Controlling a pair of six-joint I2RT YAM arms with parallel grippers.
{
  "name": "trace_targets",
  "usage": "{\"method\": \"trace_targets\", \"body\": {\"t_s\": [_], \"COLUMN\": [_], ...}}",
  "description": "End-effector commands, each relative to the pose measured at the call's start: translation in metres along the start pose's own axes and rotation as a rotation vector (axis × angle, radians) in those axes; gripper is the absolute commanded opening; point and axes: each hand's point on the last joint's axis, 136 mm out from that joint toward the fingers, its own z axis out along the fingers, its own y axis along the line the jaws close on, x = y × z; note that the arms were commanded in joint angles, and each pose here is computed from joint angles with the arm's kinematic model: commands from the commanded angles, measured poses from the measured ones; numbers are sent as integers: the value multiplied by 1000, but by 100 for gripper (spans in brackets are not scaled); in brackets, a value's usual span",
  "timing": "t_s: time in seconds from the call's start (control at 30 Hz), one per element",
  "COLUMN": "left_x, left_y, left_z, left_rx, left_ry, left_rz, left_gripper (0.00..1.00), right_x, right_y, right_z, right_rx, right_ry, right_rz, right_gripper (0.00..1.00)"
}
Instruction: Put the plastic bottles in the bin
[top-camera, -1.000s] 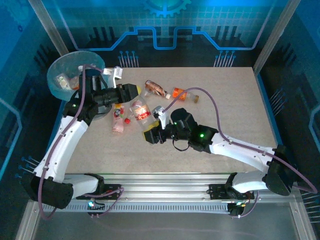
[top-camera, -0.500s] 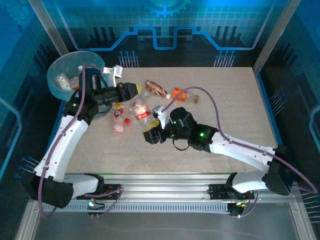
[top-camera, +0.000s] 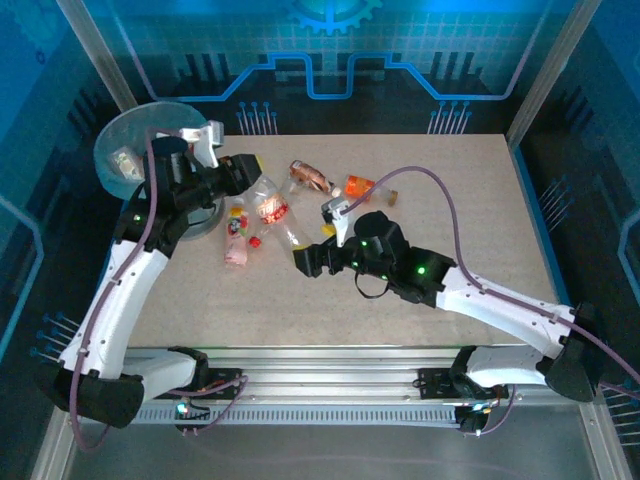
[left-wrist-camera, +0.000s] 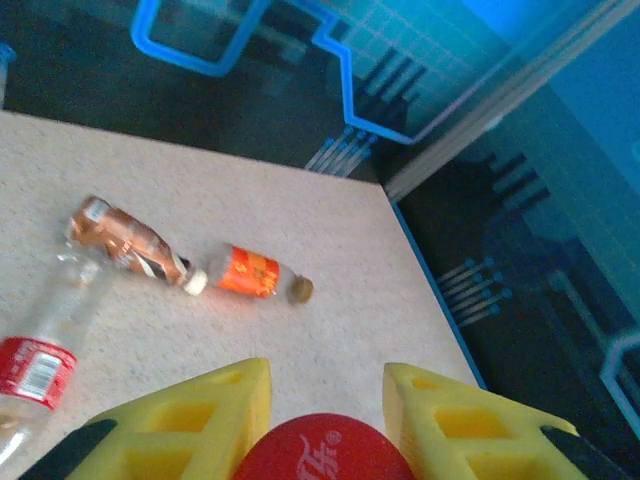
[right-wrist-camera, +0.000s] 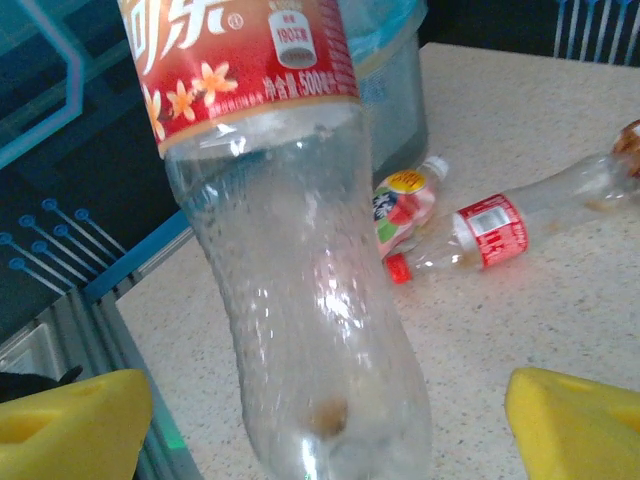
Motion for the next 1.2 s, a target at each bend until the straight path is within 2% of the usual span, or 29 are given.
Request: {"method": "trace_targets", "body": {"t_s": [0.0, 0.17, 0.3, 0.43, 0.63, 0.73, 0.9, 1.03, 1.17], "left_x": [-45, -92, -144, -196, -248, -264, -280, -283, -281], "left_y": [-7, 4, 28, 57, 88, 102, 132, 155, 181], "left_z": [-21, -40, -65, -94, -115, -126, -137, -138, -130], "left_rx": [-67, -160, -258, -415, -615, -679, -692, -761, -814], "left_ry": [-156, -276, -406, -540, -670, -730, -819, -835, -786], "left_rz": [88, 135, 136, 192, 298, 286, 170, 181, 217], "left_gripper": [0, 0, 0, 0, 0, 0, 0, 0, 0], "right_x": [-26, -38, -44, -43, -42, -42, -41, -40, -36], "right_y": [-11, -14, -15, -19, -26, -27, -28, -29, -29], "right_z": [-14, -19, -19, -15, -7, -4, 0, 1, -1], "right_rx": [80, 103, 113, 119, 113, 107, 92, 81, 77], "right_ry": [-80, -116, -126, -122, -103, -96, -83, -71, -59], "right_rz": [-7, -39, -65, -72, -69, -74, -72, -70, -71], "right_gripper": [93, 93, 93, 93, 93, 93, 92, 92, 92]}}
